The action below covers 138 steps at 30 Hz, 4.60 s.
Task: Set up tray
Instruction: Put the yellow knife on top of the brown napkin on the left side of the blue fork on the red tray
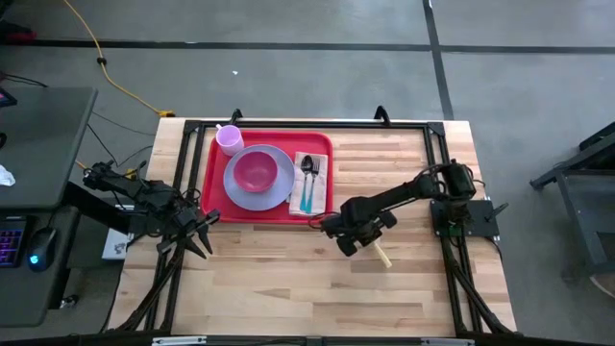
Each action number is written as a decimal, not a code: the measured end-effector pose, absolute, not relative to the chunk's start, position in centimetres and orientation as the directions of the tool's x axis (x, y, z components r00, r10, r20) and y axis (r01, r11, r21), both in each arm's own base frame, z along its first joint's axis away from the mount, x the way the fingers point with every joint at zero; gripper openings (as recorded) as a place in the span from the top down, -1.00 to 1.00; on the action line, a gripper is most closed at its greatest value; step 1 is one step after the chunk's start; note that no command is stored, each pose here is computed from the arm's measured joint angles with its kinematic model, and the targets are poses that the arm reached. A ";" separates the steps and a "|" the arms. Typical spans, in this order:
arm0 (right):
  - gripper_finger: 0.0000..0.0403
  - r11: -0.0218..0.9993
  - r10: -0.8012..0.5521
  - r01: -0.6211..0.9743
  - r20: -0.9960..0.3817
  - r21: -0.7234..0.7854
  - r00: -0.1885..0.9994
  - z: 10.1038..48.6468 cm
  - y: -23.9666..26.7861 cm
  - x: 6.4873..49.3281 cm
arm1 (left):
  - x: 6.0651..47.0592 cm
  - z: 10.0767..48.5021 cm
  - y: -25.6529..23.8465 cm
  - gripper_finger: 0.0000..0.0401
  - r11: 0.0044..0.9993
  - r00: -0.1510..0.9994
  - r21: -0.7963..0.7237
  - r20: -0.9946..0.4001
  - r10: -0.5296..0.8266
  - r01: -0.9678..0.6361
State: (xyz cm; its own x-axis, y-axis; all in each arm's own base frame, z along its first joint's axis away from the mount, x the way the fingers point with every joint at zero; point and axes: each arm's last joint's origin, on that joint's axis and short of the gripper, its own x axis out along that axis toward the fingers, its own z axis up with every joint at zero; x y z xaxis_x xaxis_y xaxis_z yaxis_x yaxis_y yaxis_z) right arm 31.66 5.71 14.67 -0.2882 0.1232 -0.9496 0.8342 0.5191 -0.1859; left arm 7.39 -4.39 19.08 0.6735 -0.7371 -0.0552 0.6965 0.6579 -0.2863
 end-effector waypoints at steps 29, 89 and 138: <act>0.97 0.300 0.165 0.954 -0.986 0.013 -0.038 21.0 -1.3 30.7 | 7.4 19.1 -4.4 0.43 0.658 0.673 -0.281 -0.055 -0.737 0.698; 0.95 -0.085 -0.018 0.849 -0.853 0.521 0.522 18.8 -10.8 36.7 | 7.3 18.4 -4.4 0.43 0.646 0.642 -0.285 -0.121 -0.757 0.708; 0.87 -0.059 0.035 0.883 -0.883 0.465 0.467 14.4 -12.3 37.6 | 7.3 18.4 -4.4 0.43 0.647 0.642 -0.271 -0.120 -0.758 0.713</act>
State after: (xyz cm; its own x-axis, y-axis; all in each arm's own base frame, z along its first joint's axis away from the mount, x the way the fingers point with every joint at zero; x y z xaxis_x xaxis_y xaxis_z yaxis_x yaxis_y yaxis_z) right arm 37.56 -12.26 14.40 0.4673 0.0346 -0.8834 0.8834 -0.0589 0.4650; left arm 7.25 -4.43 18.40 0.6416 -0.7576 -0.1201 0.7130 0.6467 -0.2708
